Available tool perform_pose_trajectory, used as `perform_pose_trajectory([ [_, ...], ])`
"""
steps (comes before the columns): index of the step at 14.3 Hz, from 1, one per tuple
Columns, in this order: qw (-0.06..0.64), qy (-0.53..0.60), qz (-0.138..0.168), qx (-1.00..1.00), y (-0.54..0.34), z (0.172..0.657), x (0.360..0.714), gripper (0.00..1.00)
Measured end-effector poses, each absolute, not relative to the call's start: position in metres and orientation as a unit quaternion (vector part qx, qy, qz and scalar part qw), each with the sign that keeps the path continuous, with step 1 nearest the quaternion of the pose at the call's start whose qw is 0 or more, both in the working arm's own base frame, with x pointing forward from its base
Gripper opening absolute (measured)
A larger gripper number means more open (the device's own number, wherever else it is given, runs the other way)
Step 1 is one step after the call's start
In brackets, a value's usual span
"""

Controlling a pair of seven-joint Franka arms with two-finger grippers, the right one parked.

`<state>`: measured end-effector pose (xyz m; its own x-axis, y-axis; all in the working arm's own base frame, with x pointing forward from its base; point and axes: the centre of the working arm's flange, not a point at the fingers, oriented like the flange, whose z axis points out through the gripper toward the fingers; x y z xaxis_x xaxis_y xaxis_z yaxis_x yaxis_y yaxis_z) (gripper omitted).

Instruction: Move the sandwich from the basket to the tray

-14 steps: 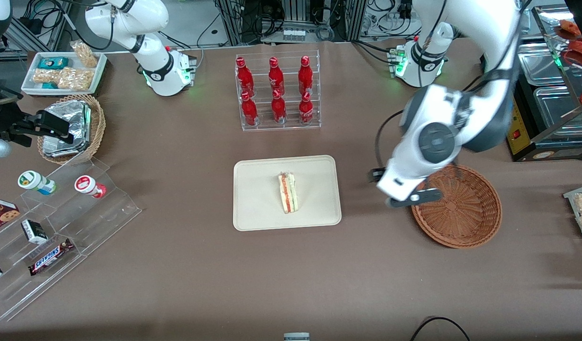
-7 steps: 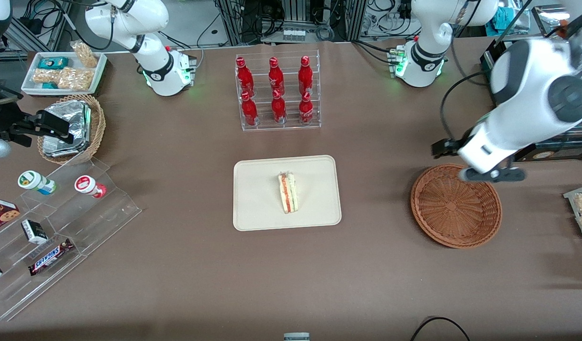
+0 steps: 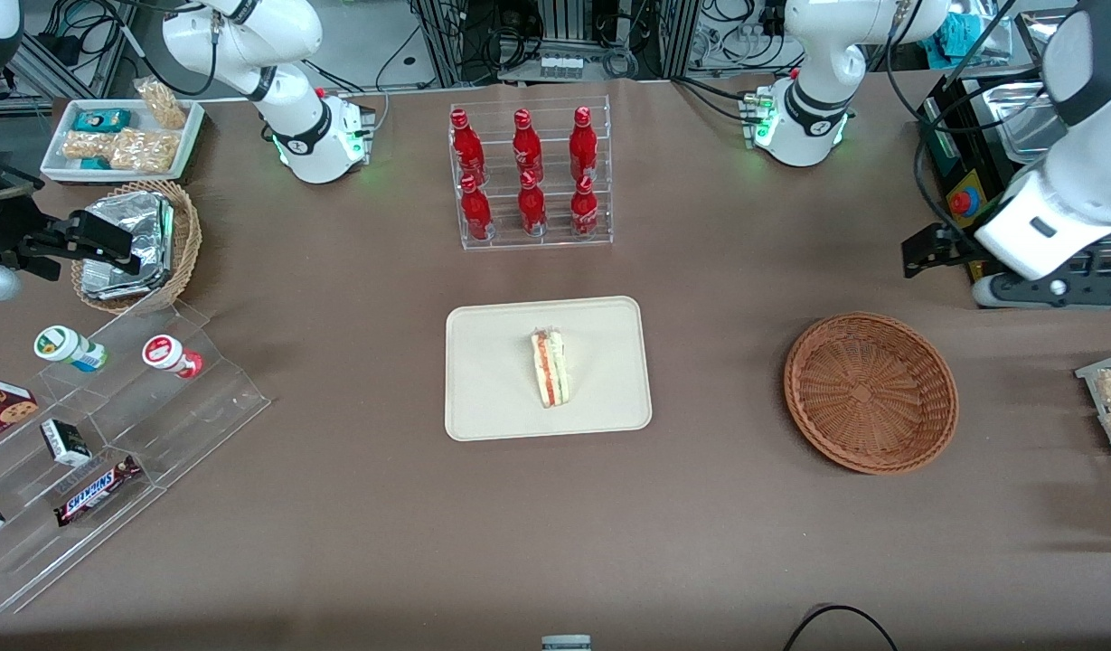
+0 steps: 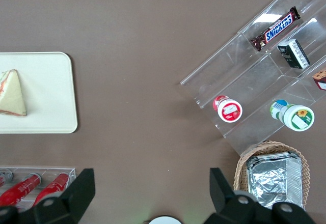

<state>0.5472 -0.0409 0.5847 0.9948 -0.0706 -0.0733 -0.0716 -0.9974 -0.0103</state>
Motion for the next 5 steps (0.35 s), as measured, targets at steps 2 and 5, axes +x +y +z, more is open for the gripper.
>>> perform_pose_trajectory([
  [2,0.006,0.042,0.027,-0.999,-0.036,0.594,0.547,1.0],
  [5,0.007,0.046,0.012,-0.999,-0.035,0.61,0.543,1.0],
])
